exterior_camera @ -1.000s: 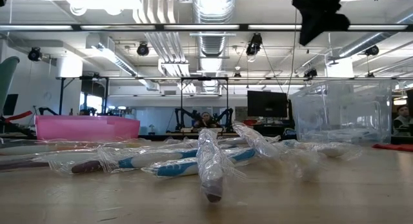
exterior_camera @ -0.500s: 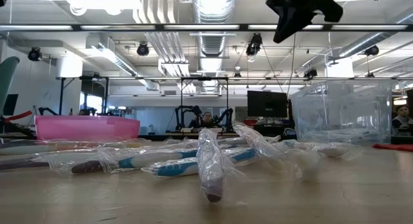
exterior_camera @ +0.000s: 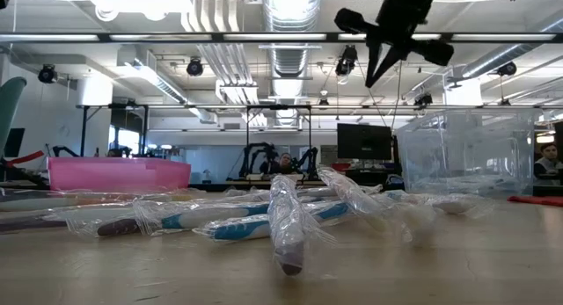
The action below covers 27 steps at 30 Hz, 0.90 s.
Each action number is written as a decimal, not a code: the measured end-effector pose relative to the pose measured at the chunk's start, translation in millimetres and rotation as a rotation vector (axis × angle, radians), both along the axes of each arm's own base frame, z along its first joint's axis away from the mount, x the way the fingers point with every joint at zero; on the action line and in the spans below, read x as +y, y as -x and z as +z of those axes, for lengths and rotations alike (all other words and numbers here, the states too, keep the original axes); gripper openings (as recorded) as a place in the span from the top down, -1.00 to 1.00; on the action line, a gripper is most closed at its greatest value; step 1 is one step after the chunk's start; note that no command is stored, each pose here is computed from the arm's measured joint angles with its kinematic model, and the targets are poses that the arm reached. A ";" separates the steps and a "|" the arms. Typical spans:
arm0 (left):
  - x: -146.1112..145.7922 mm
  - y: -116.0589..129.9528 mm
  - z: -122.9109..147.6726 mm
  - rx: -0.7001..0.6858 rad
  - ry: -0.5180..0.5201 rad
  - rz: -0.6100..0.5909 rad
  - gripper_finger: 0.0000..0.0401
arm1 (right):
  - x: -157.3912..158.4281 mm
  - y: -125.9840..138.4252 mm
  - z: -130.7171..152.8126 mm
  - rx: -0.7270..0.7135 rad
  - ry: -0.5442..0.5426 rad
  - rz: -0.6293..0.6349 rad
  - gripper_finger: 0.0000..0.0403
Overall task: Pick & Place Toothbrushes
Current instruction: Put the orange toothbrush into the pink bin
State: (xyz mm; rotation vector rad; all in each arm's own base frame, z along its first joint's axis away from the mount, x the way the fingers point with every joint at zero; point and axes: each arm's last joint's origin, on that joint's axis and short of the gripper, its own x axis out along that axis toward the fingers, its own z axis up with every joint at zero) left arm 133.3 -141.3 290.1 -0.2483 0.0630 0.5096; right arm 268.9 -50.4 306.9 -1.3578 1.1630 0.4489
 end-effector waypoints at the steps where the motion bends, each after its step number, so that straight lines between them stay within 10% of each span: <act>1: 0.0 0.0 0.0 0.000 0.000 0.000 0.24 | -0.2 -1.4 -3.2 0.025 0.002 0.012 0.96; 27: -0.1 0.0 0.0 0.000 0.001 -0.001 0.24 | 21.9 -37.1 -91.8 0.484 -0.151 0.145 0.36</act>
